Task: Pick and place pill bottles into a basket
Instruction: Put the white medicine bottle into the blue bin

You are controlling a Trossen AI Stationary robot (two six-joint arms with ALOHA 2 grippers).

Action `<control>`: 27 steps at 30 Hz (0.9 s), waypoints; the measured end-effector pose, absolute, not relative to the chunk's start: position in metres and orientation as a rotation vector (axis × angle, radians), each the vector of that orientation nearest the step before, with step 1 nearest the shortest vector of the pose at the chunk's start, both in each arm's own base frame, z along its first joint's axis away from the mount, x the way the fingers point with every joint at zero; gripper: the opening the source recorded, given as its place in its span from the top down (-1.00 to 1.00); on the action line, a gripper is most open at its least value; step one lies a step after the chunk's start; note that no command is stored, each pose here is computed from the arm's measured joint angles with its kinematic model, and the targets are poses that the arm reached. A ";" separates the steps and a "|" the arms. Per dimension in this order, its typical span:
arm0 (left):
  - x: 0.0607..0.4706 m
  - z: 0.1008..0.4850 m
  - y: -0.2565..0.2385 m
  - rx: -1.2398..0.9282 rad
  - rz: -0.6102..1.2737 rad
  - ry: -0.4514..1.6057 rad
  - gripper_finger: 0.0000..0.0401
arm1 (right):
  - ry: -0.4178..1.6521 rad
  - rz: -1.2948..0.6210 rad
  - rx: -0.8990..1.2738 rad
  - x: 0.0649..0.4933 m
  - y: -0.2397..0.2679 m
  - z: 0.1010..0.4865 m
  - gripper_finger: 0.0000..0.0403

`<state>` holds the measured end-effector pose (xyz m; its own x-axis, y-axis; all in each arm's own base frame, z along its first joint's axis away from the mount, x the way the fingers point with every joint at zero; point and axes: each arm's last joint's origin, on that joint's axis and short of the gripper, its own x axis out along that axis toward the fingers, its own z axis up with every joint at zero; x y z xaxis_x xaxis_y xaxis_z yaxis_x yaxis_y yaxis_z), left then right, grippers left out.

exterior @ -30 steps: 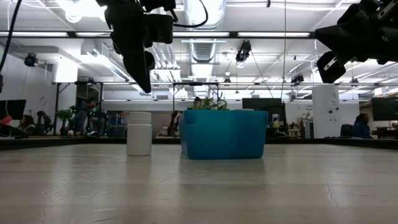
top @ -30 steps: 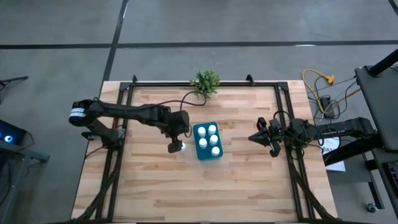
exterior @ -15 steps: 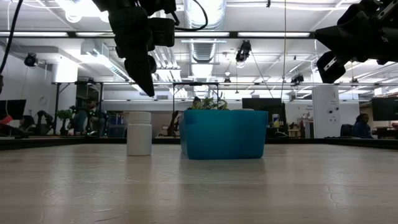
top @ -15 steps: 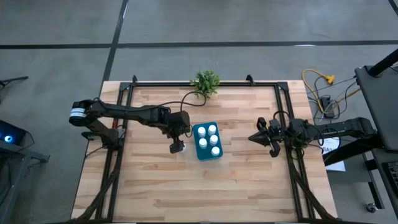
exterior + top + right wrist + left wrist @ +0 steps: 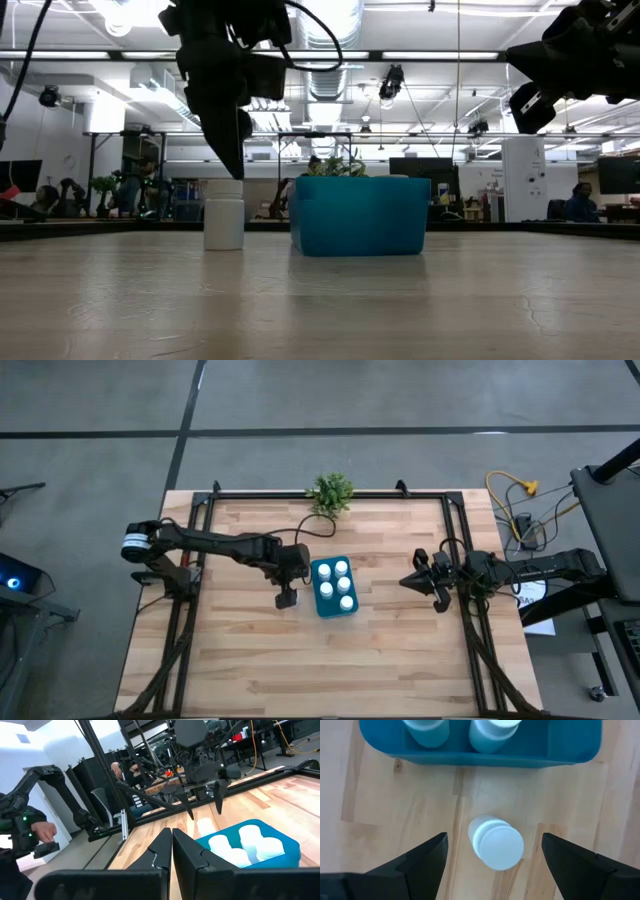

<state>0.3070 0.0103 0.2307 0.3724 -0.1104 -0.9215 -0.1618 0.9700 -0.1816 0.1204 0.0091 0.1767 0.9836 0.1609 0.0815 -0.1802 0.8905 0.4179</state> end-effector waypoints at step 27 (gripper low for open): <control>0.311 0.220 0.010 -0.277 0.012 1.231 -0.52 | -0.045 0.177 0.433 0.120 0.009 0.177 0.96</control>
<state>0.3111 0.0096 0.2200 0.3379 -0.1400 -0.9307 -0.1581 0.9664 -0.2028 0.1205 0.0091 0.1767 0.9837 0.1605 0.0808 -0.1796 0.8926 0.4135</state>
